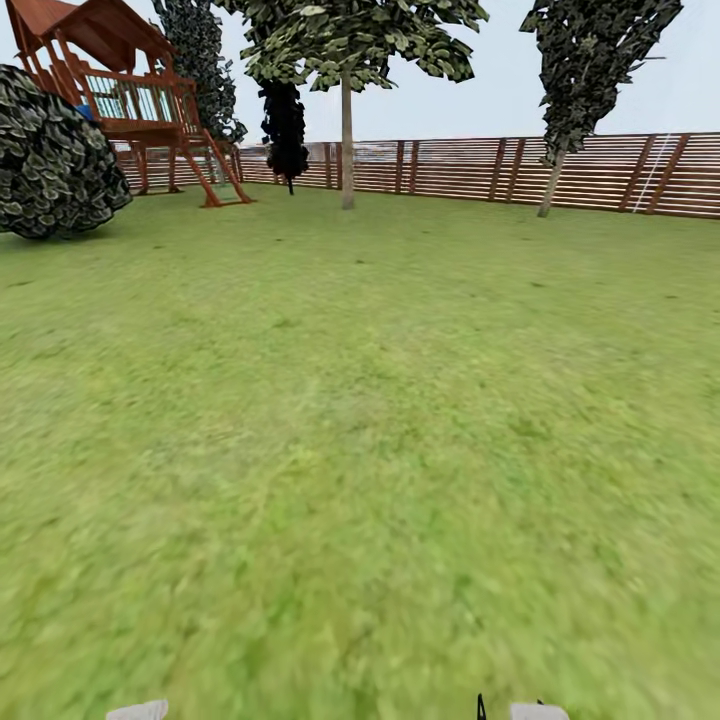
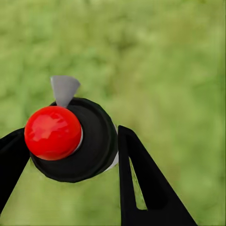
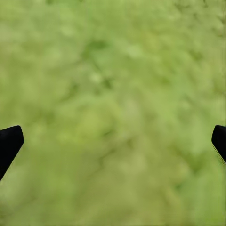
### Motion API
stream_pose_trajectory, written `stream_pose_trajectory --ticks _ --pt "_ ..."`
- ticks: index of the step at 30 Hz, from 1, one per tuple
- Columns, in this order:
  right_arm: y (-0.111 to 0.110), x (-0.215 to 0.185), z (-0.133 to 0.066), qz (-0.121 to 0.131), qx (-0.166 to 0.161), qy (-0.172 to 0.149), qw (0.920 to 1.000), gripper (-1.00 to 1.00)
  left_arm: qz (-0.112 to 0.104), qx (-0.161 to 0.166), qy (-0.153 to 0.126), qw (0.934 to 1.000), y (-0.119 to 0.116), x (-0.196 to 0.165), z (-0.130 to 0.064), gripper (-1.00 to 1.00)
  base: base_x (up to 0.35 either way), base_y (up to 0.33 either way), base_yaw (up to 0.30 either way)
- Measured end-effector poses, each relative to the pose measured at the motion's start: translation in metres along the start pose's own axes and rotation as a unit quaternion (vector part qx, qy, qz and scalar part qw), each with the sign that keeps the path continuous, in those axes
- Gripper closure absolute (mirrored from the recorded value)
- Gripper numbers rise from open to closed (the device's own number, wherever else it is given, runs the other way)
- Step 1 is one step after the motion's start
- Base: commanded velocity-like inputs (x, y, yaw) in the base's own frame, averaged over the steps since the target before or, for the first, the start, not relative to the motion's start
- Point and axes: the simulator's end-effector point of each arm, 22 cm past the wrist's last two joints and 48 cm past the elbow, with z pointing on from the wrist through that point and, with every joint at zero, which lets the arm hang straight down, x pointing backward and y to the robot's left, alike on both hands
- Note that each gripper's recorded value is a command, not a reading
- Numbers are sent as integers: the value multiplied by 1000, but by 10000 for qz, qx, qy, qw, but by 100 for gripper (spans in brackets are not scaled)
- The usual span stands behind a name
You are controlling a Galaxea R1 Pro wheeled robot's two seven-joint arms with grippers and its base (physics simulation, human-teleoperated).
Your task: In the garden, pick up the pesticide atomizer on the floor and spray pesticide onto both trees until each tree trunk is fully covered.
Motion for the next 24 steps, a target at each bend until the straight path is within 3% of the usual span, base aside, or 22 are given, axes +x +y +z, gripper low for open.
stream_pose_trajectory --ticks 24 --pt "0 0 0 0 -2 1 10000 -100 2 -17 6 10000 3 0 0 100 339 0 0"
